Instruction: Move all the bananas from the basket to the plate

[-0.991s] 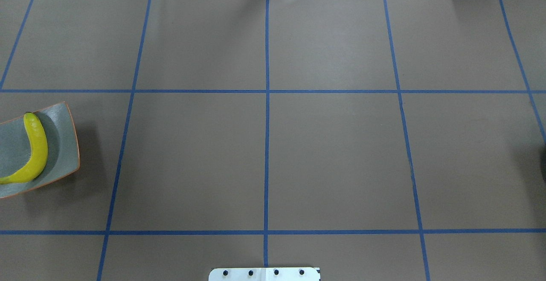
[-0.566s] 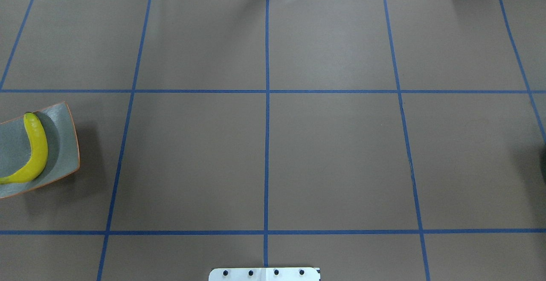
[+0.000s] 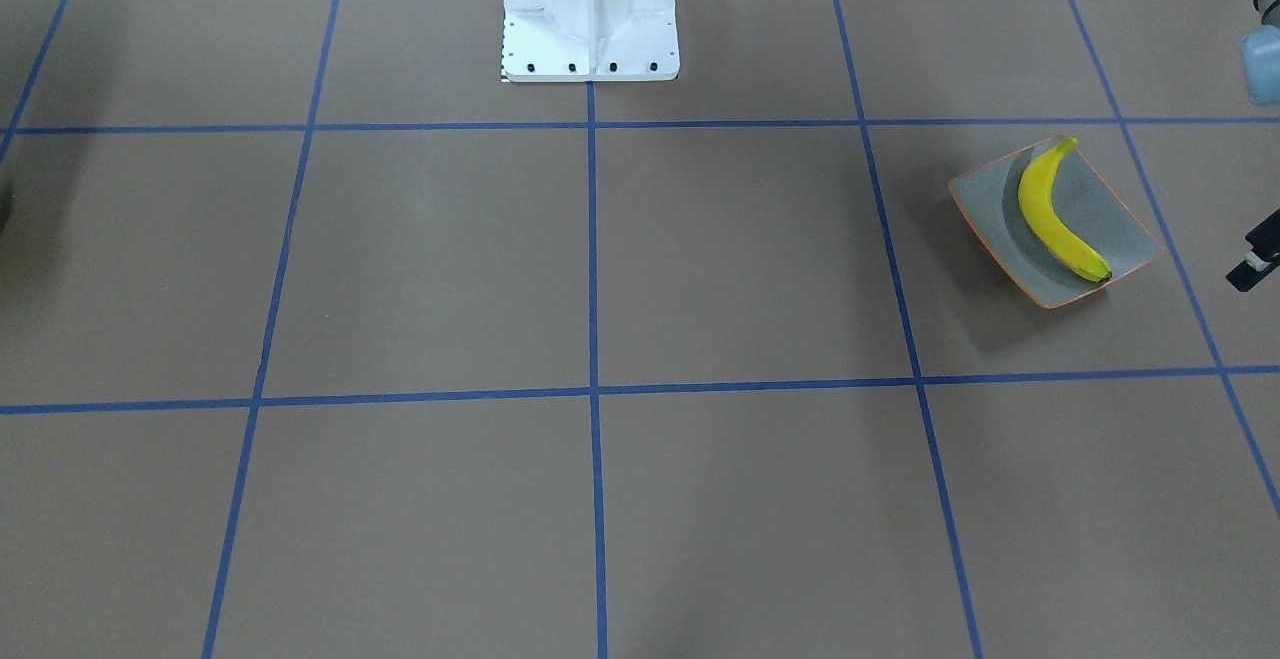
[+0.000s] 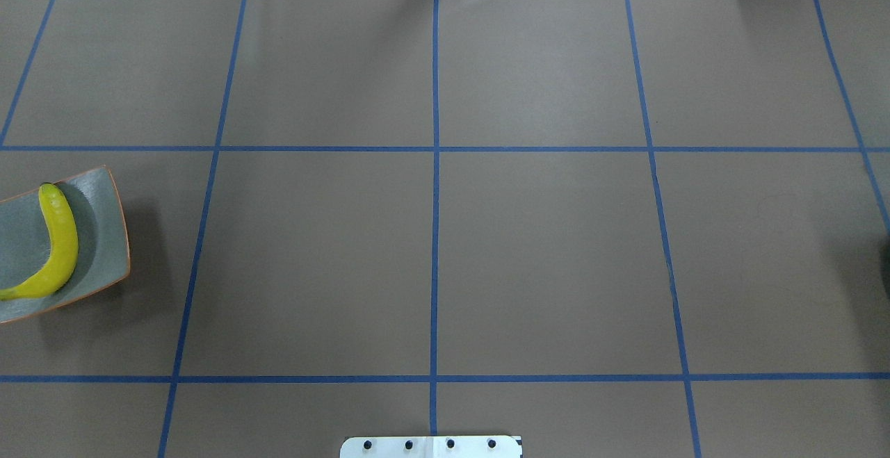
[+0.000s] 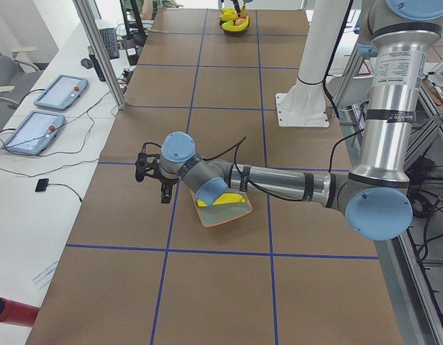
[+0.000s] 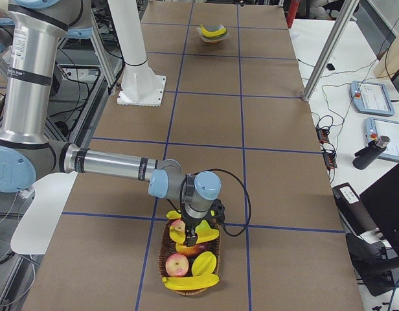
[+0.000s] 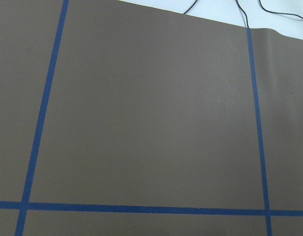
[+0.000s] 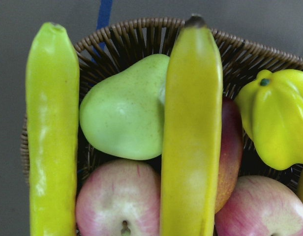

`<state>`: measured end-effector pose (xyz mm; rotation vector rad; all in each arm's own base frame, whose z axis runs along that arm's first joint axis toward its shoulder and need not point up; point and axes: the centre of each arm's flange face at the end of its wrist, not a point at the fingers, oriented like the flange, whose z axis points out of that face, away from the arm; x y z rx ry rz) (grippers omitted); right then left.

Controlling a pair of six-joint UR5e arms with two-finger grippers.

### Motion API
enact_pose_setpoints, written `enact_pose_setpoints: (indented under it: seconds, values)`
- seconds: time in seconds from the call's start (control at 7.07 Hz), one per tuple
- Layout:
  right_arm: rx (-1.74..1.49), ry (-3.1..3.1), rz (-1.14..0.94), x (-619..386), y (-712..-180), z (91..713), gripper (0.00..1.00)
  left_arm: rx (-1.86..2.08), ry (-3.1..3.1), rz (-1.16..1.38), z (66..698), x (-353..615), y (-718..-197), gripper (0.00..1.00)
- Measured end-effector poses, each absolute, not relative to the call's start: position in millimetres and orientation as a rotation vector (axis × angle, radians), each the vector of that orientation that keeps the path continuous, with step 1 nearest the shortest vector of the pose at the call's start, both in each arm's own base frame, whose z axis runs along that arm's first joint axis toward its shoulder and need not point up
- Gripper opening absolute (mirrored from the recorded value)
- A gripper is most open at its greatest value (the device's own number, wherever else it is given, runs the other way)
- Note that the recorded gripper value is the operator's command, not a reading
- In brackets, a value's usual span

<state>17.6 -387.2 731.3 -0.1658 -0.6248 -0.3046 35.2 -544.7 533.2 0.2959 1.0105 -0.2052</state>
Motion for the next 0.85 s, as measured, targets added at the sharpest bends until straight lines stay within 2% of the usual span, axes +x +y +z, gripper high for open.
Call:
enact_pose_setpoints:
  seconds: [0.14, 0.28, 0.85]
  values:
    - [-0.169, -0.616, -0.311, 17.8, -387.3, 732.5, 0.85, 0.297, 1.012, -0.204, 532.8, 35.4, -544.6, 1.00]
    - [-0.171, -0.612, -0.317, 18.3, -386.9, 733.8, 0.77, 0.298, 1.012, -0.203, 532.8, 35.5, -544.6, 1.00]
    - [-0.182, -0.594, -0.324, 18.9, -386.3, 739.8, 0.77, 0.299, 1.013, -0.202, 532.7, 35.5, -544.5, 1.00]
